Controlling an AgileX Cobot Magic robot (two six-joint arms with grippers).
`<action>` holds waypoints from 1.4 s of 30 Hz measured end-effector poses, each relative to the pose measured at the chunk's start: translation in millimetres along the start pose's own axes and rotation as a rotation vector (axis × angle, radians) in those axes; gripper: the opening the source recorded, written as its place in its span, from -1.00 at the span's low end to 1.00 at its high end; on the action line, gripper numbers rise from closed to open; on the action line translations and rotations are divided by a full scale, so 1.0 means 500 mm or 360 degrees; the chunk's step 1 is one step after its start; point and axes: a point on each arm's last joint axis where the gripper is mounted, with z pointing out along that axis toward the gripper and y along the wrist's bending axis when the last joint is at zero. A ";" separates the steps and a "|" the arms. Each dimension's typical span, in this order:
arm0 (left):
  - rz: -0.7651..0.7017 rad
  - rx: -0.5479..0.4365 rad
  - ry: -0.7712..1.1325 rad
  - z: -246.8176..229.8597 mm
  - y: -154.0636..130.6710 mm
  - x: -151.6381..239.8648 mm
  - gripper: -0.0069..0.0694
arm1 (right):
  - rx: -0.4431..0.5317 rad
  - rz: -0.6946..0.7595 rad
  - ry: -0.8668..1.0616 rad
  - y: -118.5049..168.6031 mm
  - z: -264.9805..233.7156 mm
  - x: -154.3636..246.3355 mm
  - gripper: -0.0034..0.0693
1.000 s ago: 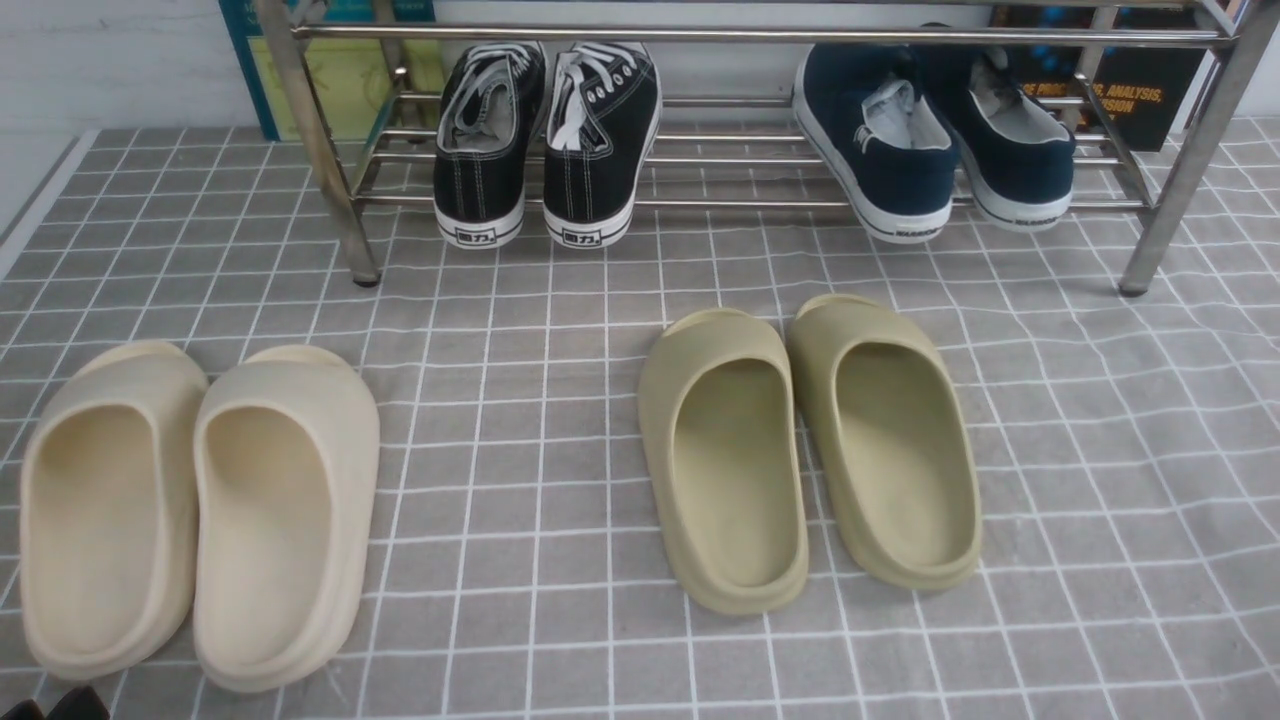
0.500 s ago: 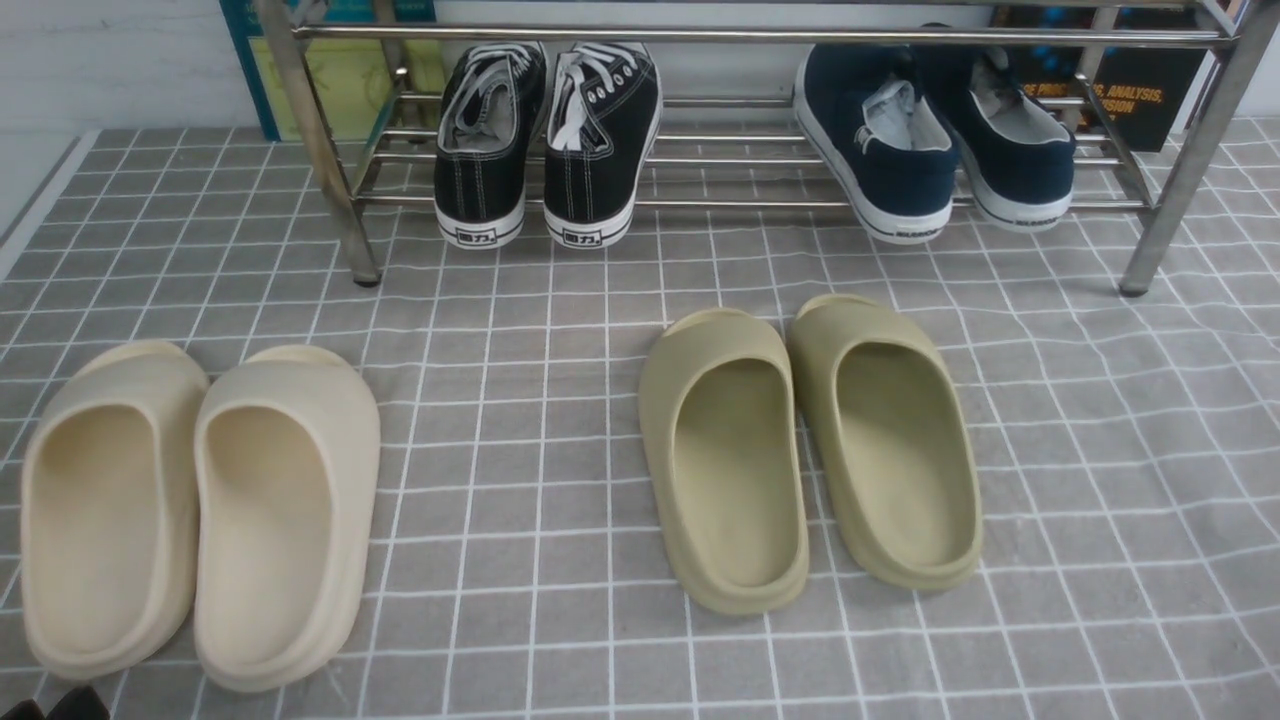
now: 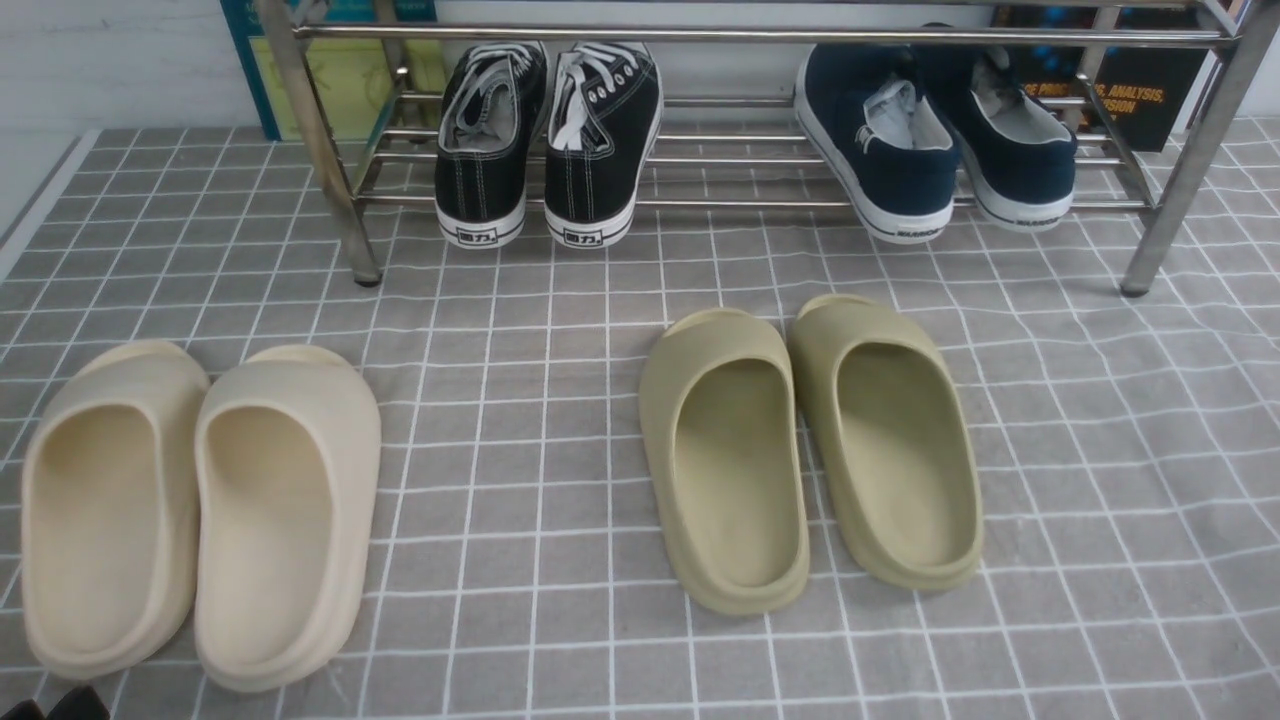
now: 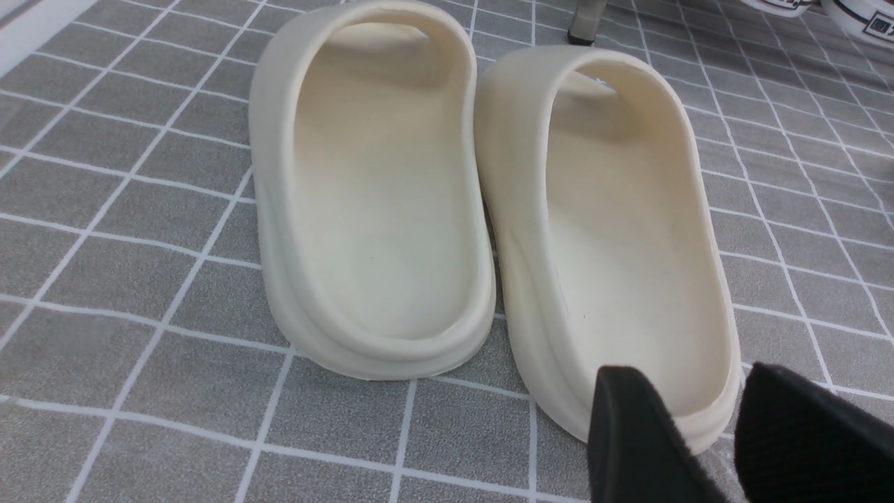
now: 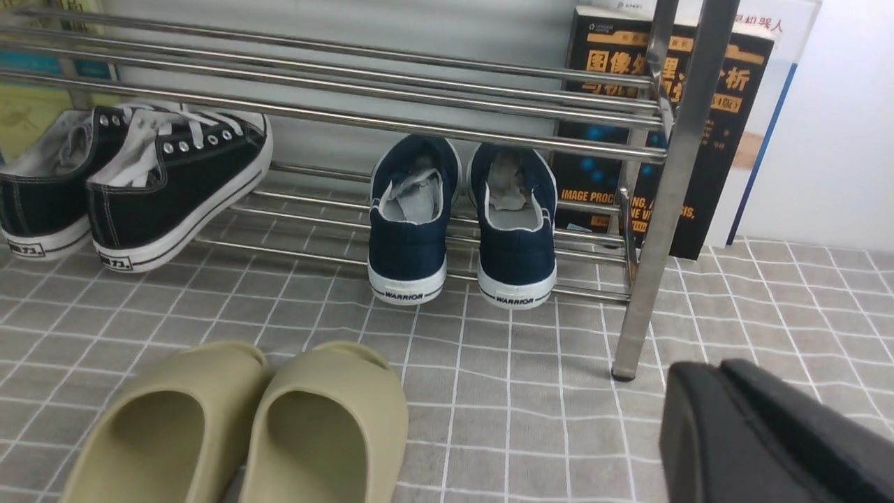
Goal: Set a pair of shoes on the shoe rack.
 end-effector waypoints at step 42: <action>0.0000 0.0000 0.0002 0.000 0.000 0.000 -0.19 | 0.0263 0.0252 0.0230 -0.017 -0.010 0.402 -0.91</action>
